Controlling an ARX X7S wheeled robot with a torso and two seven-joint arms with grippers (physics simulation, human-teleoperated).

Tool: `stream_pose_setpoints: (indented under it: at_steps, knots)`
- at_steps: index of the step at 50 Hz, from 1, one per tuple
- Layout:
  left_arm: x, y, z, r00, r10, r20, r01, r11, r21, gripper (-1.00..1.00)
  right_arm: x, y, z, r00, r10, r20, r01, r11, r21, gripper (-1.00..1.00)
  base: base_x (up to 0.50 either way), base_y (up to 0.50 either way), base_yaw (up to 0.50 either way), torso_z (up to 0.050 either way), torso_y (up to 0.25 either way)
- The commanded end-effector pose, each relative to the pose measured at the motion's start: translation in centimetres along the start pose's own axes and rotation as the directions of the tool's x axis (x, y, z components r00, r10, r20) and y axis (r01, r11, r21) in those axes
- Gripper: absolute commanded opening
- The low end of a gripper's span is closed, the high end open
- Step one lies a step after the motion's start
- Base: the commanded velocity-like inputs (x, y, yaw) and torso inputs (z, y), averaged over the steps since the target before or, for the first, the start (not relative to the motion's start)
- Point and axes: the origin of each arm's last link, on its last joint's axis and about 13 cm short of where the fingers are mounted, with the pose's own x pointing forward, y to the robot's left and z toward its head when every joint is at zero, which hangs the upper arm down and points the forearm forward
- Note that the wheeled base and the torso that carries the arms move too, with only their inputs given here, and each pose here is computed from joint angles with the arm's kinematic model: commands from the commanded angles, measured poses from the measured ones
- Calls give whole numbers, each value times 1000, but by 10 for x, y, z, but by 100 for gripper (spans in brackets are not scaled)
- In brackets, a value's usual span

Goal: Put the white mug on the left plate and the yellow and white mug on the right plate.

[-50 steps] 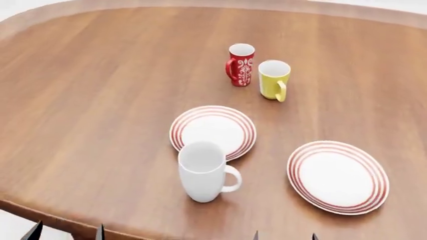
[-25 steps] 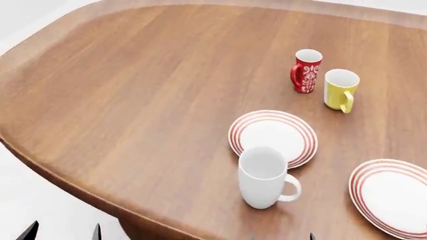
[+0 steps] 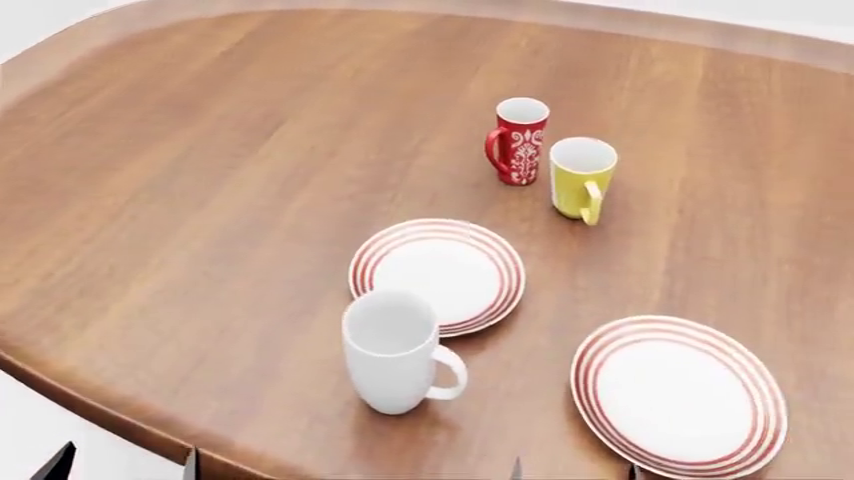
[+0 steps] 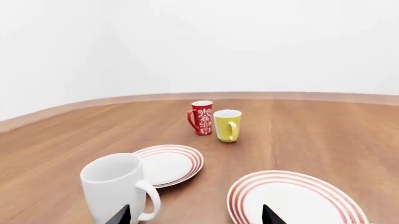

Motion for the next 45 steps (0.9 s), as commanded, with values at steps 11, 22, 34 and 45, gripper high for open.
stream_pose_setpoints:
  at_steps: [11, 22, 34, 45]
  knots:
    - [1, 16, 15, 997, 62, 44, -60, 998, -36, 100, 0, -13, 9, 995, -99, 24, 98, 995, 12, 100, 227, 25, 0, 0, 0]
    - [-1, 16, 18, 998, 33, 59, -30, 998, -61, 100, 0, -13, 10, 994, -104, 25, 104, 994, 14, 100, 476, 153, 0, 0, 0]
    - [-3, 15, 19, 997, 31, 71, -28, 999, -36, 100, 0, -14, 11, 992, -121, 37, 121, 993, 12, 100, 476, 153, 0, 0, 0]
    - [-9, 19, 22, 994, 21, 107, -12, 996, -85, 100, -6, -19, 16, 979, -188, 83, 184, 982, 50, 100, 216, 70, 0, 0, 0]
